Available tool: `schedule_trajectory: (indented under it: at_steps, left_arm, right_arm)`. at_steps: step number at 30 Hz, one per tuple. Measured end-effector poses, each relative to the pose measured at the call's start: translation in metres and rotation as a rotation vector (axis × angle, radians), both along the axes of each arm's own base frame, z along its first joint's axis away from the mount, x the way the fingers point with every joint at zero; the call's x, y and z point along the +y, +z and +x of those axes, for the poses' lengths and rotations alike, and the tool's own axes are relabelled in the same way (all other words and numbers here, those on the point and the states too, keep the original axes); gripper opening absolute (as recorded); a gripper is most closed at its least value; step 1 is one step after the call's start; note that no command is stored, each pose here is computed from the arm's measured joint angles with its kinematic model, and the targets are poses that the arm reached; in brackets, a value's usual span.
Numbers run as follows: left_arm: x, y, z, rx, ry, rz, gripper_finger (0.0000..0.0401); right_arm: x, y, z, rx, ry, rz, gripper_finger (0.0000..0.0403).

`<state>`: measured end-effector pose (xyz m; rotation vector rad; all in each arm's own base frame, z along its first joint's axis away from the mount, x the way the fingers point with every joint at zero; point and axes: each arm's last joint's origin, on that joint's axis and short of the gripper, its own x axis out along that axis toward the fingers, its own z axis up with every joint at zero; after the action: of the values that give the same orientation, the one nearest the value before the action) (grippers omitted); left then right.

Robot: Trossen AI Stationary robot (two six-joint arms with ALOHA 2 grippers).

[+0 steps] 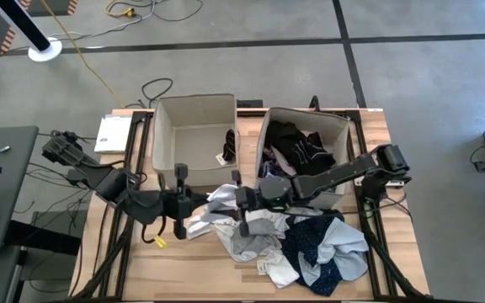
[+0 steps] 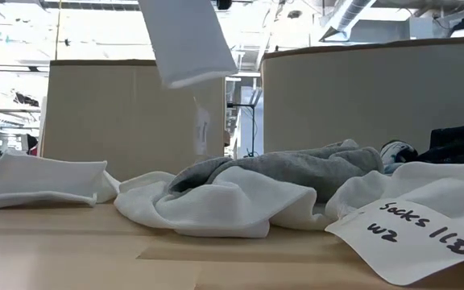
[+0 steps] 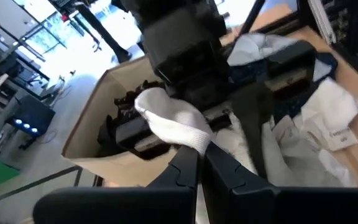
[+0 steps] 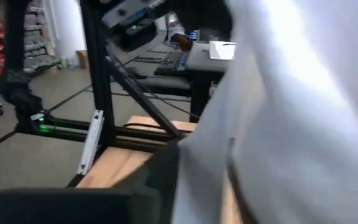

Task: Sort clothes
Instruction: Put the white sock into the left white laundry bin

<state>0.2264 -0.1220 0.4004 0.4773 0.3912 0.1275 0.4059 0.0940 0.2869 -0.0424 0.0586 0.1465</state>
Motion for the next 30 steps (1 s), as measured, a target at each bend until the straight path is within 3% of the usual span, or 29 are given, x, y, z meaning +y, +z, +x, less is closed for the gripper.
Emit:
schedule_trajectory:
  at_steps: [4,6,13,23,30]
  left_arm:
    - [0.002,-0.003,-0.003,0.033,0.022,0.005,0.0]
    - [0.004,-0.004,-0.005,0.04,0.05,0.012,0.0]
    - [0.011,-0.01,-0.012,0.094,0.122,0.01,0.0021]
    - [0.013,-0.024,-0.026,0.204,0.201,-0.043,0.0147]
    - [0.003,-0.035,-0.033,0.265,0.158,-0.143,0.0211]
  right_arm:
    - [0.002,-0.001,-0.002,0.033,-0.012,-0.011,0.0032]
    - [0.004,-0.002,-0.003,0.049,-0.007,-0.011,0.0012]
    - [0.012,-0.006,-0.006,0.098,0.012,0.006,0.0003]
    - [0.011,0.033,-0.03,0.036,0.033,-0.018,0.0001]
    - [-0.012,0.065,-0.048,-0.03,-0.013,-0.038,0.0001]
